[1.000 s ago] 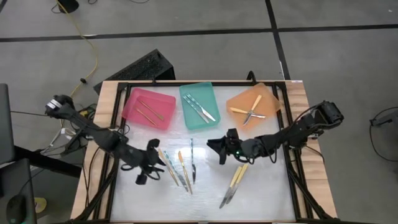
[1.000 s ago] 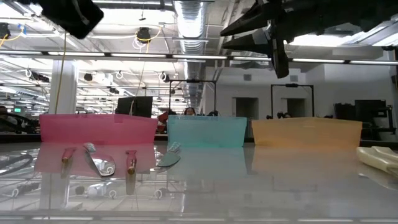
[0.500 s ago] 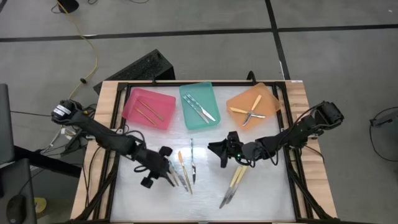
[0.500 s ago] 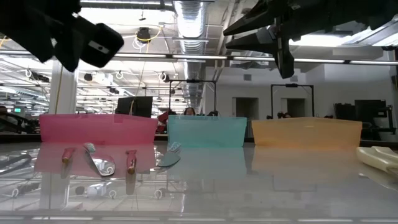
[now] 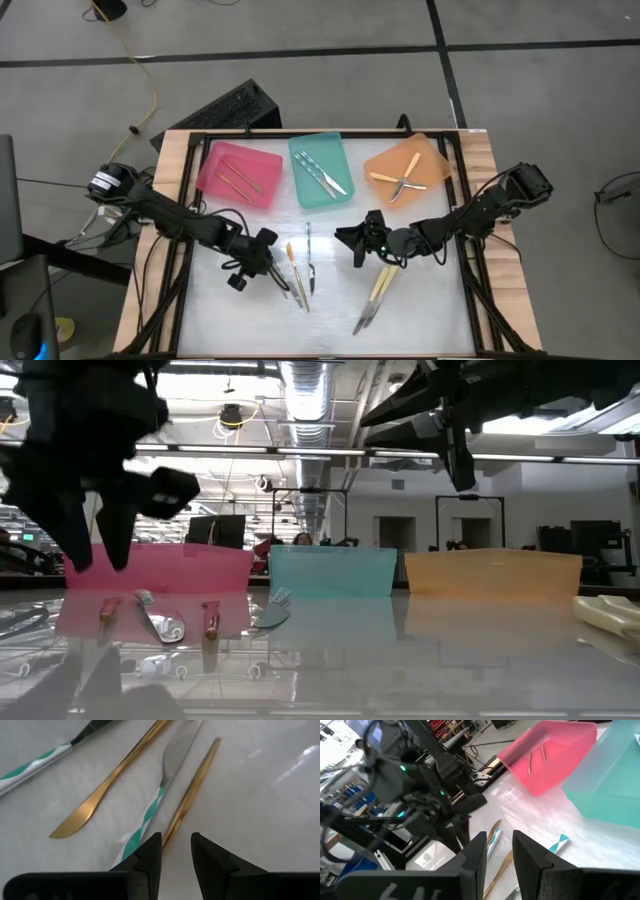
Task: Sort silverware by color (type)
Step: Put the gold knife into the red bin
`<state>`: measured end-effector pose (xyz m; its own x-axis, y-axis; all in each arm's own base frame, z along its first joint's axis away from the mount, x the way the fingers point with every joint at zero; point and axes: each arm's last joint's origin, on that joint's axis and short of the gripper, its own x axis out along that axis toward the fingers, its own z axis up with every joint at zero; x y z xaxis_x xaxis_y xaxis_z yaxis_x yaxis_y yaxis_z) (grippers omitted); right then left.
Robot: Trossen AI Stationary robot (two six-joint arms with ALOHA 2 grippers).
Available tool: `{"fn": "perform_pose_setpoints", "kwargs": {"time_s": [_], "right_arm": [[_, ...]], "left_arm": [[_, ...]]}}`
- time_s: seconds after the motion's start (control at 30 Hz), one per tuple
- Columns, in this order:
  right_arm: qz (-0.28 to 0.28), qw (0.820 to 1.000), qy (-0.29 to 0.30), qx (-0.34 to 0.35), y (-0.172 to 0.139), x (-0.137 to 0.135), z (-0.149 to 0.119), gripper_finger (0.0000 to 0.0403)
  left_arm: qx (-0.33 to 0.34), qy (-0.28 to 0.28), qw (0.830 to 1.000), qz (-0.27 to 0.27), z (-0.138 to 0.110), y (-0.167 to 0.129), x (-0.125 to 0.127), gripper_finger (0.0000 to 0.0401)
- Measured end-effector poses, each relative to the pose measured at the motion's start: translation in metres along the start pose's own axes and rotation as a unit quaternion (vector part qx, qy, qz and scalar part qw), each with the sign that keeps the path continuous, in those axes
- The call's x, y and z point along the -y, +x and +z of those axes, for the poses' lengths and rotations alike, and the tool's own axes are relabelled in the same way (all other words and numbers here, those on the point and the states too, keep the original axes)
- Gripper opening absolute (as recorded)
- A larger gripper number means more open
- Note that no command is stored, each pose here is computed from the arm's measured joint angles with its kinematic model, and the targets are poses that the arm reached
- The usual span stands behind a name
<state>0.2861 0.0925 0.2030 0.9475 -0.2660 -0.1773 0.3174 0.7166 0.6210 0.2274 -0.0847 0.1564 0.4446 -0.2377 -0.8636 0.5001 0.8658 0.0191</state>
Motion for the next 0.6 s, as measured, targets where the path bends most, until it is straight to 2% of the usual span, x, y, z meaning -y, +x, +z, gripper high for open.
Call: {"fn": "perform_pose_setpoints", "kwargs": {"time_s": [0.17,0.6], "right_arm": [[-0.006,1.000,0.005,0.004,0.002,0.002,0.002,0.0102],[-0.015,1.000,0.008,0.000,0.003,0.005,0.002,0.0102]], "left_arm": [[0.009,0.012,1.000,0.017,-0.003,0.012,-0.001,0.0089],[-0.025,0.035,0.999,0.002,-0.016,0.040,-0.001,0.0081]]}}
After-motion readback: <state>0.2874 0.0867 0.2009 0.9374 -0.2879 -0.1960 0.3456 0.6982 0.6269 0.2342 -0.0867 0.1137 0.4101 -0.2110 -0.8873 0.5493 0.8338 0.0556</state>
